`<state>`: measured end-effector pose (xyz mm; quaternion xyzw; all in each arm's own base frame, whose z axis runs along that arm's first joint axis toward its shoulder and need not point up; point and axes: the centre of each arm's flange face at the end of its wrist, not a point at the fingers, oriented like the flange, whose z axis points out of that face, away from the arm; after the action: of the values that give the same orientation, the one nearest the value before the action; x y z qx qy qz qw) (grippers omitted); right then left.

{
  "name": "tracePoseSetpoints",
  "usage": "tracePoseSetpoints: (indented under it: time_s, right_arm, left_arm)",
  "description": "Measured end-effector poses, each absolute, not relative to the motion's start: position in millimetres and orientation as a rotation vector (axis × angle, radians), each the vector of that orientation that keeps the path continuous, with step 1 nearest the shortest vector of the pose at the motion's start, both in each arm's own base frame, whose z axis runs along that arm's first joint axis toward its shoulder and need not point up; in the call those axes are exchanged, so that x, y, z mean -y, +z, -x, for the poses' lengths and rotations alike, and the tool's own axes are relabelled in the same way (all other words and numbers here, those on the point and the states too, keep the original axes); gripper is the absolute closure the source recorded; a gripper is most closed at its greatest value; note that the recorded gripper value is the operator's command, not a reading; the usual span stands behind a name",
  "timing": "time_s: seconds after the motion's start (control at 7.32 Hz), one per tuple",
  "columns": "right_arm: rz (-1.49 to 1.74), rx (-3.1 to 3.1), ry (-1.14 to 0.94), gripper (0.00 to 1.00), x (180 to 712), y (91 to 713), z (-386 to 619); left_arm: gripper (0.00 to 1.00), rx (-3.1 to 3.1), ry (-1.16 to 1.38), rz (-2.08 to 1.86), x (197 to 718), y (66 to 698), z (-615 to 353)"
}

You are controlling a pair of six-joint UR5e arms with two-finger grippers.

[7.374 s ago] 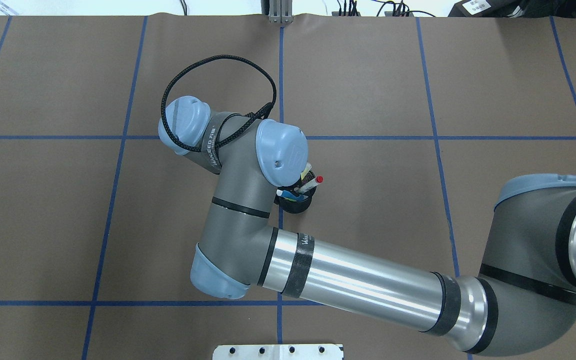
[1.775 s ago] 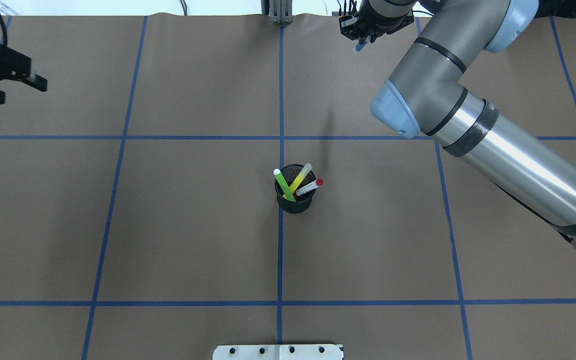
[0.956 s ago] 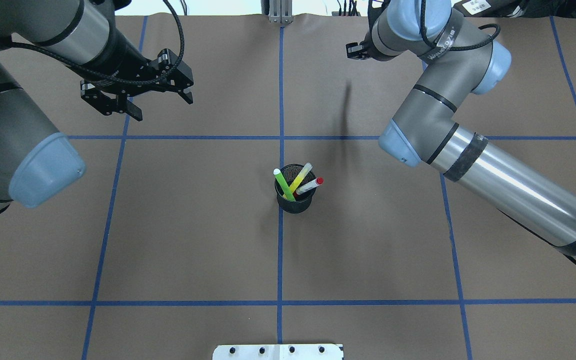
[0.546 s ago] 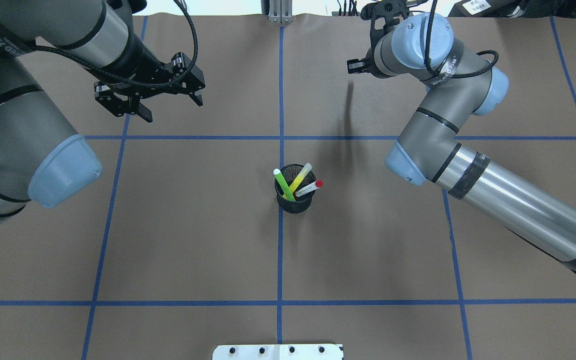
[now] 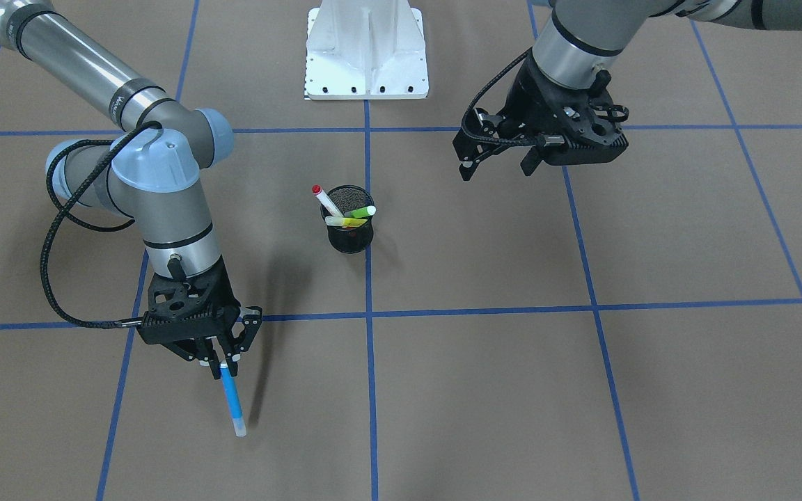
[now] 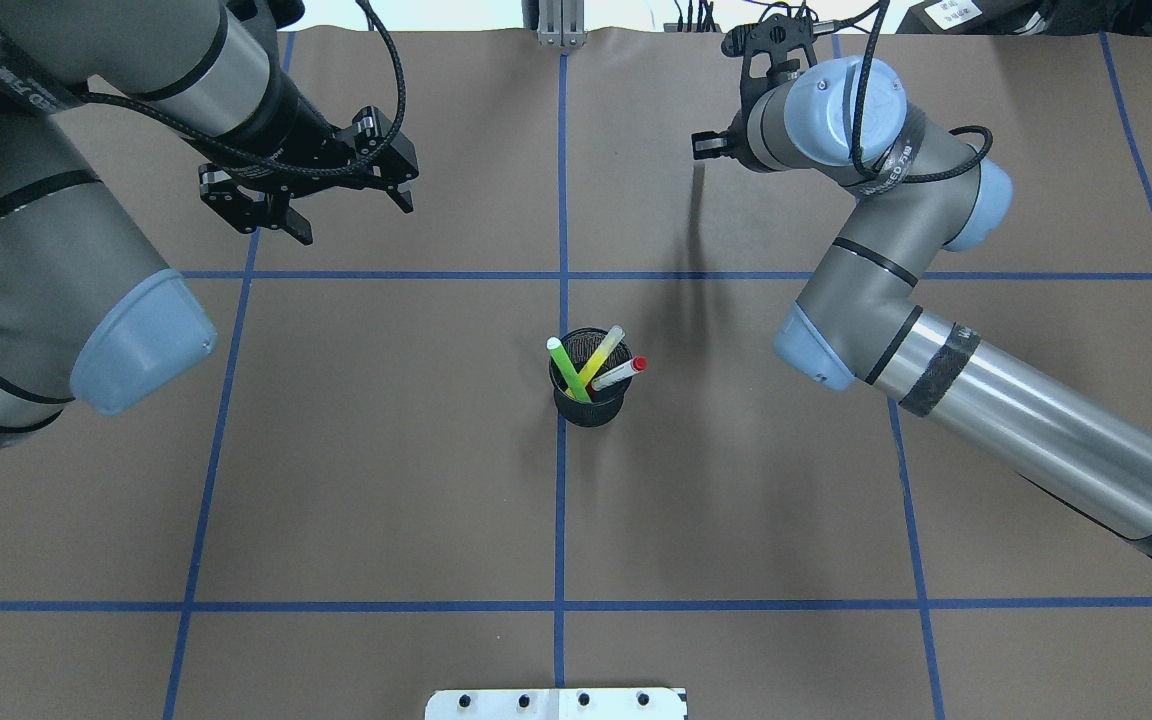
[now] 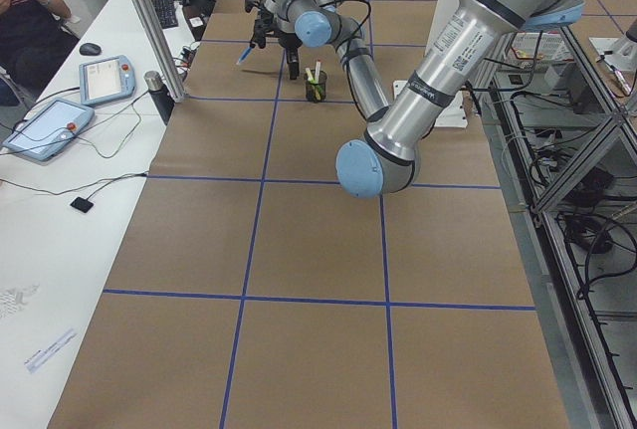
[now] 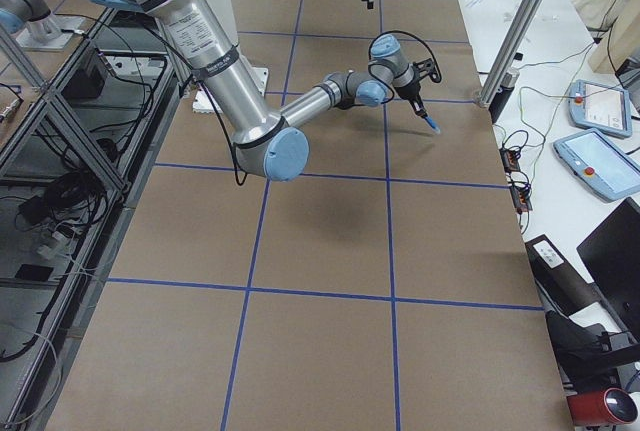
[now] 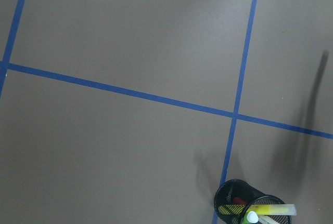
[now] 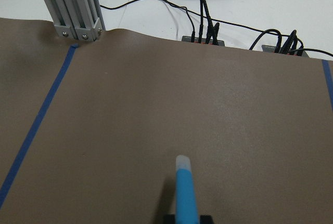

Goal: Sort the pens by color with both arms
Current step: 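Carry the blue highlighter farther from the robot and set it on the table, then open and withdraw the right gripper while the left gripper moves toward the cup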

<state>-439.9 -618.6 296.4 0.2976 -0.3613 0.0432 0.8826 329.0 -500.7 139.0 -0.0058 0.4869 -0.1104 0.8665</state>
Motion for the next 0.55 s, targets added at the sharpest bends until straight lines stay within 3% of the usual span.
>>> tracePoseSetpoints:
  time_s: [0.27, 0.41, 0.55]
  right_arm:
    - [-0.616, 0.750, 0.079, 0.09, 616.9, 300.3, 439.6]
    - [-0.610, 0.749, 0.073, 0.03, 615.9, 302.2, 439.2]
    - [-0.592, 0.758, 0.064, 0.02, 614.5, 305.5, 437.6]
  left_arm:
    - [0.00, -1.016, -0.231, 0.014, 502.0, 140.0, -330.6]
    - [0.00, -1.014, -0.232, 0.015, 503.0, 140.8, -331.7]
    - [0.00, -1.012, -0.233, 0.017, 504.9, 140.4, -333.4]
